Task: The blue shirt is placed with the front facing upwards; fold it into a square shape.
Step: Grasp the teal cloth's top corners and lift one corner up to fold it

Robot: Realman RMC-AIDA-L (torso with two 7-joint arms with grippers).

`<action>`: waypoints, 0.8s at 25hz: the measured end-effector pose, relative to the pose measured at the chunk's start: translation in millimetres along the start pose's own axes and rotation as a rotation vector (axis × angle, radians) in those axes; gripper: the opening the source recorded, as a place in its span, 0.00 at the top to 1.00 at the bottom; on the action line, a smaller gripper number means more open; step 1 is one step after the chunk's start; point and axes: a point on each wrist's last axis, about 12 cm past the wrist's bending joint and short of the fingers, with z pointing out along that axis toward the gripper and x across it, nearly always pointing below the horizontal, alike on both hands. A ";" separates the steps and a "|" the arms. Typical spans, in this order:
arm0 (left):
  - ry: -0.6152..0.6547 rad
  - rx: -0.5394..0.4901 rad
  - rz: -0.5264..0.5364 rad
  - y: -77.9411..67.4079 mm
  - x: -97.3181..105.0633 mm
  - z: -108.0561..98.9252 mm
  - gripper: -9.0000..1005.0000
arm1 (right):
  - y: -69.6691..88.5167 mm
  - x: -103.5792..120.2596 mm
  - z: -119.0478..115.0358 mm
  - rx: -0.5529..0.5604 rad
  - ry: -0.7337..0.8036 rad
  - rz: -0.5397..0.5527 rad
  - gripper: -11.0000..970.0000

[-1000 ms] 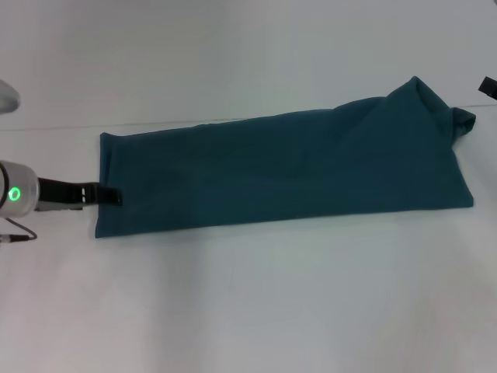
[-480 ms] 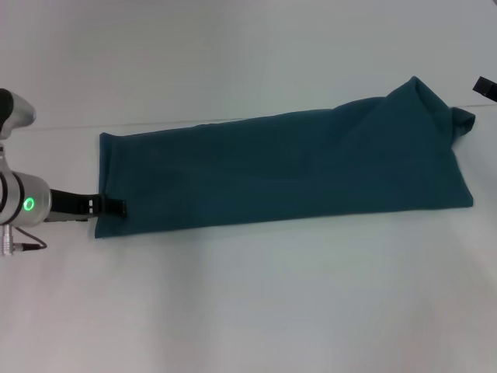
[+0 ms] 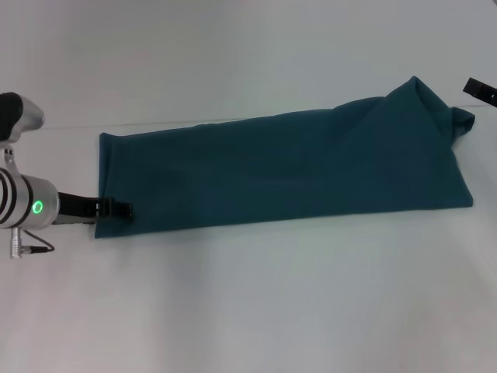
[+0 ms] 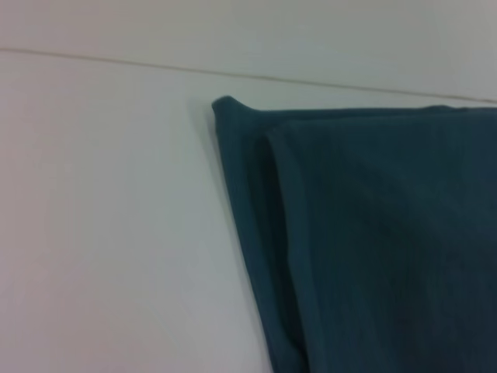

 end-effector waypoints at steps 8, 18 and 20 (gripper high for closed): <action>0.002 0.006 0.034 -5.2 -2.4 2.1 0.27 | 1.7 -1.5 2.5 -0.002 0.000 -0.004 0.20; -0.051 0.063 0.043 -15.8 -9.7 2.1 0.66 | 1.1 -2.2 3.0 0.005 -0.003 0.016 0.20; -0.055 0.073 0.041 -16.3 -9.7 1.9 0.70 | 0.8 -2.5 2.9 0.006 -0.003 0.018 0.20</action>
